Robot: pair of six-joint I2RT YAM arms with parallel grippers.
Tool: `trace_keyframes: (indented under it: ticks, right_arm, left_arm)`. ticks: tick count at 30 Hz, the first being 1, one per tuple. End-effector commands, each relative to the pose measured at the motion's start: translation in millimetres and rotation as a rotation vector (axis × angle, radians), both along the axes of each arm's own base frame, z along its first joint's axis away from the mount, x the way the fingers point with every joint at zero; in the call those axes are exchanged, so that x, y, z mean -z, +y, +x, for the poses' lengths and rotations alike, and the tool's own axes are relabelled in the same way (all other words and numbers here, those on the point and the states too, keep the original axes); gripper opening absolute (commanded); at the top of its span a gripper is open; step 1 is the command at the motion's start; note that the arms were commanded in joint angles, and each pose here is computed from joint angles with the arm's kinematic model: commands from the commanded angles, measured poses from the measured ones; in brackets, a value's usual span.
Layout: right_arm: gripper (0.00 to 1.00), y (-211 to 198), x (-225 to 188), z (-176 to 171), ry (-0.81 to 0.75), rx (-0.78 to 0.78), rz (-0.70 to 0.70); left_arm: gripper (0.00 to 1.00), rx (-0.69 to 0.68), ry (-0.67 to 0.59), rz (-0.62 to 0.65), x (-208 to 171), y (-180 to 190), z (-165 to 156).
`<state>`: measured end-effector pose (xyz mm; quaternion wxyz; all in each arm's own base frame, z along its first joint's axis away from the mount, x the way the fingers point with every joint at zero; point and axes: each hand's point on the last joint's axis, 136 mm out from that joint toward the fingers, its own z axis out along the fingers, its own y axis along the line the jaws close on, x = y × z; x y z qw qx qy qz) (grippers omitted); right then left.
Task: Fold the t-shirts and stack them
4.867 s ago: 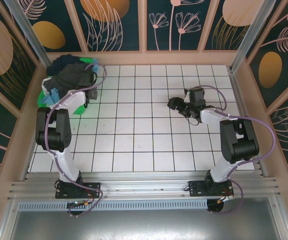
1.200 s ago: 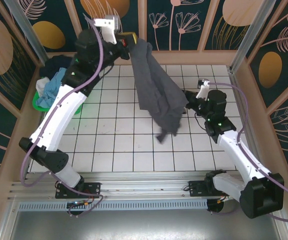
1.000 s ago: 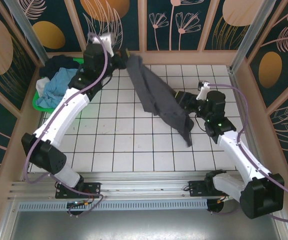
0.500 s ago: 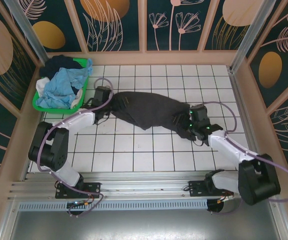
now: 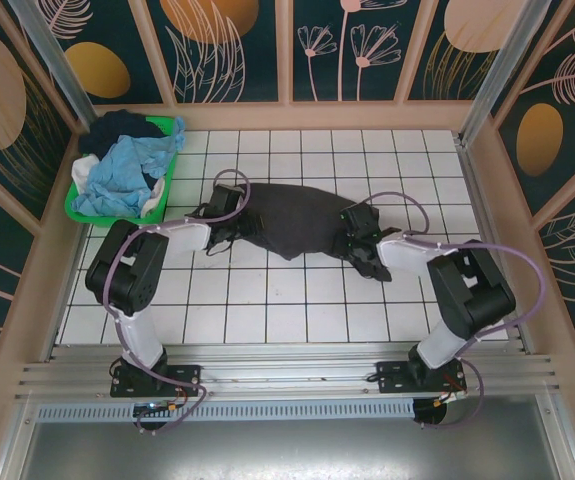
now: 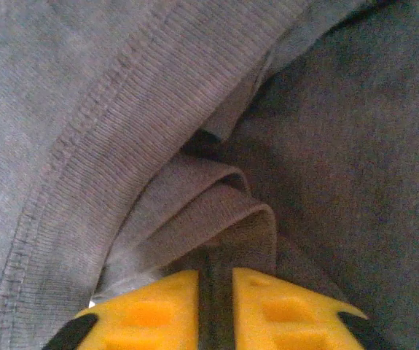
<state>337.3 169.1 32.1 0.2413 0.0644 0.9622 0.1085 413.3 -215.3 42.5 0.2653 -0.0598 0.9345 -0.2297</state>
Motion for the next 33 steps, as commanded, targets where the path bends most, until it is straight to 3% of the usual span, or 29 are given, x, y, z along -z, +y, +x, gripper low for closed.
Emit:
trace_keyframes:
  ticks: [1,4,11,12,15,17,19,22,24,26,29,33]
  right_arm:
    - [0.02,-4,-40,21,-0.092,0.018,-0.057]
    - [0.00,-5,-91,30,-0.178,0.003,-0.054]
    - [0.00,3,-254,31,-0.479,-0.074,0.066]
    - [0.00,0,-276,32,-0.532,-0.072,0.063]
    - [0.00,-26,-308,53,-0.642,0.003,0.012]
    - [0.00,-56,-294,81,-0.637,0.082,-0.020]
    - [0.00,-74,-242,102,-0.500,0.093,-0.017]
    - [0.00,-74,-176,105,-0.319,0.092,-0.029]
    - [0.01,-68,-160,99,-0.301,0.081,0.009]
    - [0.23,-73,-152,94,-0.300,0.102,0.003]
    - [0.30,-102,-137,81,-0.234,0.194,-0.094]
    - [0.50,-124,-133,46,-0.201,0.267,-0.102]
  left_arm:
    - [0.18,0.034,-0.045,0.012,-34,-4,10]
    - [0.12,0.044,-0.113,0.010,-82,-5,17]
    - [0.07,0.010,-0.316,-0.021,-202,4,21]
    - [0.08,-0.001,-0.343,-0.015,-217,7,24]
    - [0.25,-0.028,-0.398,-0.002,-249,10,36]
    - [0.35,-0.001,-0.396,-0.031,-251,1,38]
    - [0.44,0.052,-0.370,-0.076,-235,-13,33]
    - [0.58,0.127,-0.317,-0.057,-188,-37,14]
    - [0.64,0.198,-0.270,-0.026,-154,-64,-4]
    - [0.68,0.287,-0.216,-0.002,-120,-97,-19]
    - [0.71,0.420,-0.188,0.034,-91,-147,-42]
    - [0.79,0.556,-0.188,0.115,-58,-194,-59]
